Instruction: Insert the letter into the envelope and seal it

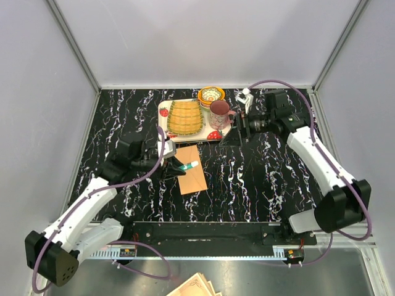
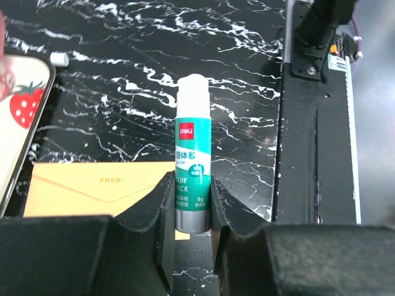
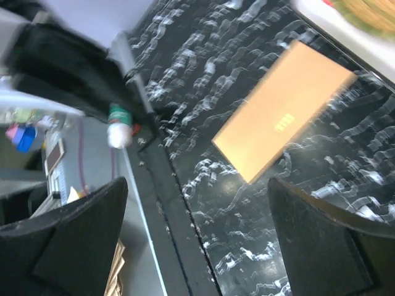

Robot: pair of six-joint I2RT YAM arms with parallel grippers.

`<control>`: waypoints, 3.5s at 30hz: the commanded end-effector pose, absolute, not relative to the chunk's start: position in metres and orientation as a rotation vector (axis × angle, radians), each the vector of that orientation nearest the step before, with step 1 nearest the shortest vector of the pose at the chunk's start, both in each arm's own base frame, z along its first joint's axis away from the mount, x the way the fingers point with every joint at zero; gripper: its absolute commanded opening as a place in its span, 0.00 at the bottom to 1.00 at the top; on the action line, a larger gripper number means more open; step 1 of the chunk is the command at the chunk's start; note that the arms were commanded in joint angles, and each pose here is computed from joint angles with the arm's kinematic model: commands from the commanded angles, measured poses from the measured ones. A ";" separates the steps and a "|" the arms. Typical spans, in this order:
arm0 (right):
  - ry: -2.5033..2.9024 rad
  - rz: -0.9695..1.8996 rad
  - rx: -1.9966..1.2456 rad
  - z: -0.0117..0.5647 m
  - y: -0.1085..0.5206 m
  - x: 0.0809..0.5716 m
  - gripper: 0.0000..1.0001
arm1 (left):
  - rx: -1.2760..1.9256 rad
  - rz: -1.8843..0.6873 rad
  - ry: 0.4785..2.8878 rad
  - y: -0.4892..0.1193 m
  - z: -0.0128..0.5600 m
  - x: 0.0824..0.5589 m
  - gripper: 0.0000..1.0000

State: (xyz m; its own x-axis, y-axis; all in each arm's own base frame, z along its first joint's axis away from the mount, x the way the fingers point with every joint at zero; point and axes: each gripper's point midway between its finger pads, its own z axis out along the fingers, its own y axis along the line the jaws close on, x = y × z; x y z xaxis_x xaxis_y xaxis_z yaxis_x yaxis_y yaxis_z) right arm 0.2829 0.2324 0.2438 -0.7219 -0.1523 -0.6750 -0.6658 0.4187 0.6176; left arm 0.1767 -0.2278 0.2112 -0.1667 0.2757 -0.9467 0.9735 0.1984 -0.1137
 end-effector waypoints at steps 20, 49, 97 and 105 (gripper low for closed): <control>2.037 1.696 -1.420 0.253 0.328 0.103 0.88 | 1.764 -0.820 1.104 -0.263 0.248 0.132 0.00; 2.260 1.880 -1.295 0.236 0.349 0.094 0.35 | 1.978 -0.733 0.931 -0.265 0.241 0.109 0.00; 1.765 1.513 -1.287 0.317 0.338 0.141 0.00 | 1.284 -1.156 1.325 -0.222 0.324 0.132 0.62; 1.534 1.600 -1.463 0.347 0.323 0.103 0.00 | 1.376 -1.107 1.034 -0.221 0.357 0.105 0.75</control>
State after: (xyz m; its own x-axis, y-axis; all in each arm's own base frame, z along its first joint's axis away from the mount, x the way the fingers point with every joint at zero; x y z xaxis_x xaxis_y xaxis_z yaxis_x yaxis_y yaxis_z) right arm 0.1234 0.3230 0.3316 -0.3970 -0.3225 -0.8593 -0.8859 -0.1101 0.4506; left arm 0.1284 -0.2194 0.3287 0.0594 0.1140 -0.9917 0.9979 0.0186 0.0619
